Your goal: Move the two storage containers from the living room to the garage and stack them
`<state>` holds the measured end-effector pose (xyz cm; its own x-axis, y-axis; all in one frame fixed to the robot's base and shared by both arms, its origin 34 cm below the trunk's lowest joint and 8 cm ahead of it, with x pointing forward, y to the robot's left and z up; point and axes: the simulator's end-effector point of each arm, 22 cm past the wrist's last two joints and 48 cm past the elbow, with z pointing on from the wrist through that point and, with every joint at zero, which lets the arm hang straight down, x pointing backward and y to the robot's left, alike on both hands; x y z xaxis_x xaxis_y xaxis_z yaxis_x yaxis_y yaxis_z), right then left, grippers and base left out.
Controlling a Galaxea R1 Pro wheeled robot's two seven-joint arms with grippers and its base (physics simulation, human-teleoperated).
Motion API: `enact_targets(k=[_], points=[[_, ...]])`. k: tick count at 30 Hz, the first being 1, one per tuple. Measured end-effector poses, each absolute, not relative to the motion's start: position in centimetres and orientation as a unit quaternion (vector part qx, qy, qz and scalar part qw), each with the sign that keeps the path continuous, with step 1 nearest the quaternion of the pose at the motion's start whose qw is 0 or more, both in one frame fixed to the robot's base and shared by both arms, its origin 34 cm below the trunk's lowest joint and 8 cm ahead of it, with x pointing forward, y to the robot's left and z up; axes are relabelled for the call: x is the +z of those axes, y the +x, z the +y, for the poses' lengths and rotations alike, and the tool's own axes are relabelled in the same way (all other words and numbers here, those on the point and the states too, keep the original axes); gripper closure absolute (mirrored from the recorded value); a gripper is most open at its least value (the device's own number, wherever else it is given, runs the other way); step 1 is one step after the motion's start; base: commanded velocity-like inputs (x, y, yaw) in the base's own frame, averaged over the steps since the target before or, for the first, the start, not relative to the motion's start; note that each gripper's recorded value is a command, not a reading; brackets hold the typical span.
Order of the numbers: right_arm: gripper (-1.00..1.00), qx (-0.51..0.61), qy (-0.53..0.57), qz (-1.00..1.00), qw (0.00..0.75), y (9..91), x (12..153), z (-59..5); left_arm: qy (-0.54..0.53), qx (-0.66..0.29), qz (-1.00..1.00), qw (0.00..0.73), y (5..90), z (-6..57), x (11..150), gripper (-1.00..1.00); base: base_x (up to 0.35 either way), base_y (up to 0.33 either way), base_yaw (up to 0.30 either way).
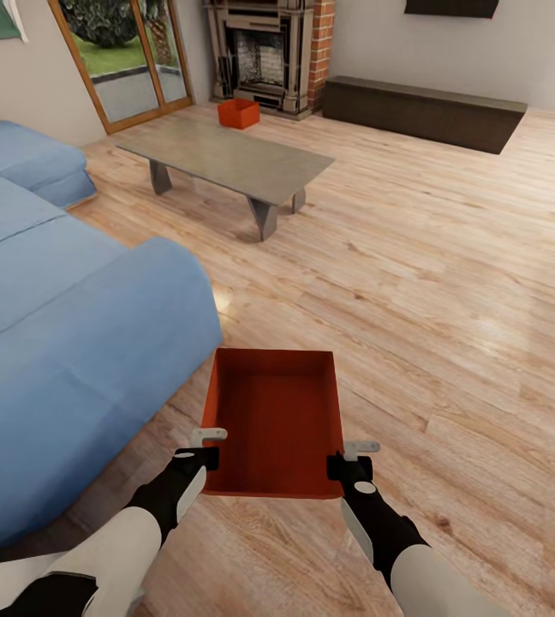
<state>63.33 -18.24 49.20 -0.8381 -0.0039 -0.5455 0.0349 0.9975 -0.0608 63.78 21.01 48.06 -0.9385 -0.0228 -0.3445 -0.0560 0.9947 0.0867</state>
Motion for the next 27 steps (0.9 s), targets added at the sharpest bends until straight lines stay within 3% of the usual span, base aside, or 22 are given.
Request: enact_targets(k=[27], points=[[1.0,-0.032,0.009,0.957,0.289,63.46,50.23,-18.24,-0.018,0.048,0.982,0.179,64.08,21.0,49.14,1.0,0.0,0.0,0.0]])
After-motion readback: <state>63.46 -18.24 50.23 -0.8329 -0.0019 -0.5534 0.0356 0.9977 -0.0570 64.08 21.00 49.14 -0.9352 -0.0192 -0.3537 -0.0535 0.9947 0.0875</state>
